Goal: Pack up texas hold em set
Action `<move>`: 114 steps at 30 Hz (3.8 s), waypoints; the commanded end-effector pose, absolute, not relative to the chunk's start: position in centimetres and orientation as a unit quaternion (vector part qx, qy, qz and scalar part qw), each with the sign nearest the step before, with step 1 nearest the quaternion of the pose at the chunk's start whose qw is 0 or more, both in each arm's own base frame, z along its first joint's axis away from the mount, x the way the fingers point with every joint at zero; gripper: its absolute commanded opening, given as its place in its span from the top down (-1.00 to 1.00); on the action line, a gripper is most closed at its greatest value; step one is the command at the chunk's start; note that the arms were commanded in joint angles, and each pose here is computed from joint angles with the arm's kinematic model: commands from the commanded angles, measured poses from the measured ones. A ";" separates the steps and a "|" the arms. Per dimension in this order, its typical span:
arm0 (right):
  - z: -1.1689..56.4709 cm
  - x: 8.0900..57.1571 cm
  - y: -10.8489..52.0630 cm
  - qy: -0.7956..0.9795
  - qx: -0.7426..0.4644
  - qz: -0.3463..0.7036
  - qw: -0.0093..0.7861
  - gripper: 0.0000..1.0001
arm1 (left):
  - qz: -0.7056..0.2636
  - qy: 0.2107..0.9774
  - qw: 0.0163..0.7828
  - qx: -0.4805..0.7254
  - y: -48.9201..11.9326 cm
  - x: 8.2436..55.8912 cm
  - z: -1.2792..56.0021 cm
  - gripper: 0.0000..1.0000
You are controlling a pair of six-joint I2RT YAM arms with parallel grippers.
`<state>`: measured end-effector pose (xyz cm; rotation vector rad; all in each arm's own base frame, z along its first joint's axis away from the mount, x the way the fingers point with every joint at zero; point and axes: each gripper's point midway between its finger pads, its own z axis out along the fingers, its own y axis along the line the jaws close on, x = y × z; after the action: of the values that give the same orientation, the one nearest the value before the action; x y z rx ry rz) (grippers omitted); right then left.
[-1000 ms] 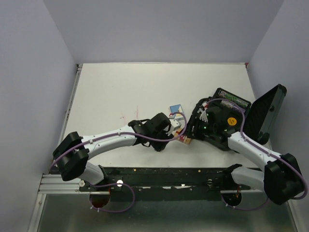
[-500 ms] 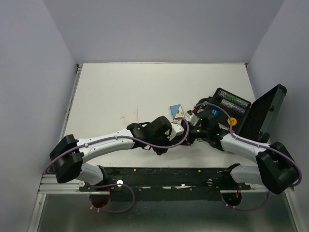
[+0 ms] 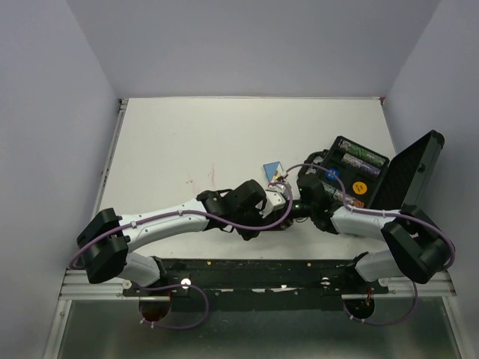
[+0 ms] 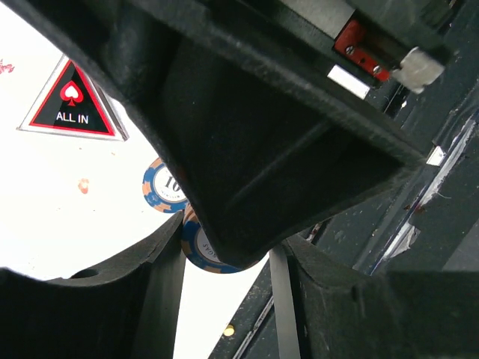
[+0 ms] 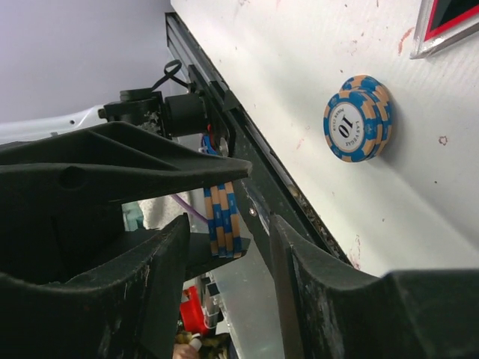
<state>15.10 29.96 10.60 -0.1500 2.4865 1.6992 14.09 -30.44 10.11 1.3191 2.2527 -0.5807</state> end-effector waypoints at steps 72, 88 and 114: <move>9.3 43.8 -2.2 0.908 0.228 -0.040 0.350 0.99 | -0.195 0.837 0.465 0.214 -19.9 24.9 21.9 -0.97; 7.5 43.3 -3.7 0.907 0.240 -0.082 0.336 0.99 | -0.195 0.839 0.460 0.218 -20.1 25.0 21.6 -0.97; 8.3 43.3 -3.8 0.910 0.230 -0.088 0.332 0.31 | -0.193 0.843 0.452 0.219 -20.2 25.0 21.2 -0.97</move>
<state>43.62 -1.94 8.11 0.5918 2.3722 -0.1150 24.86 -20.26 21.31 0.5514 2.0714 -0.4865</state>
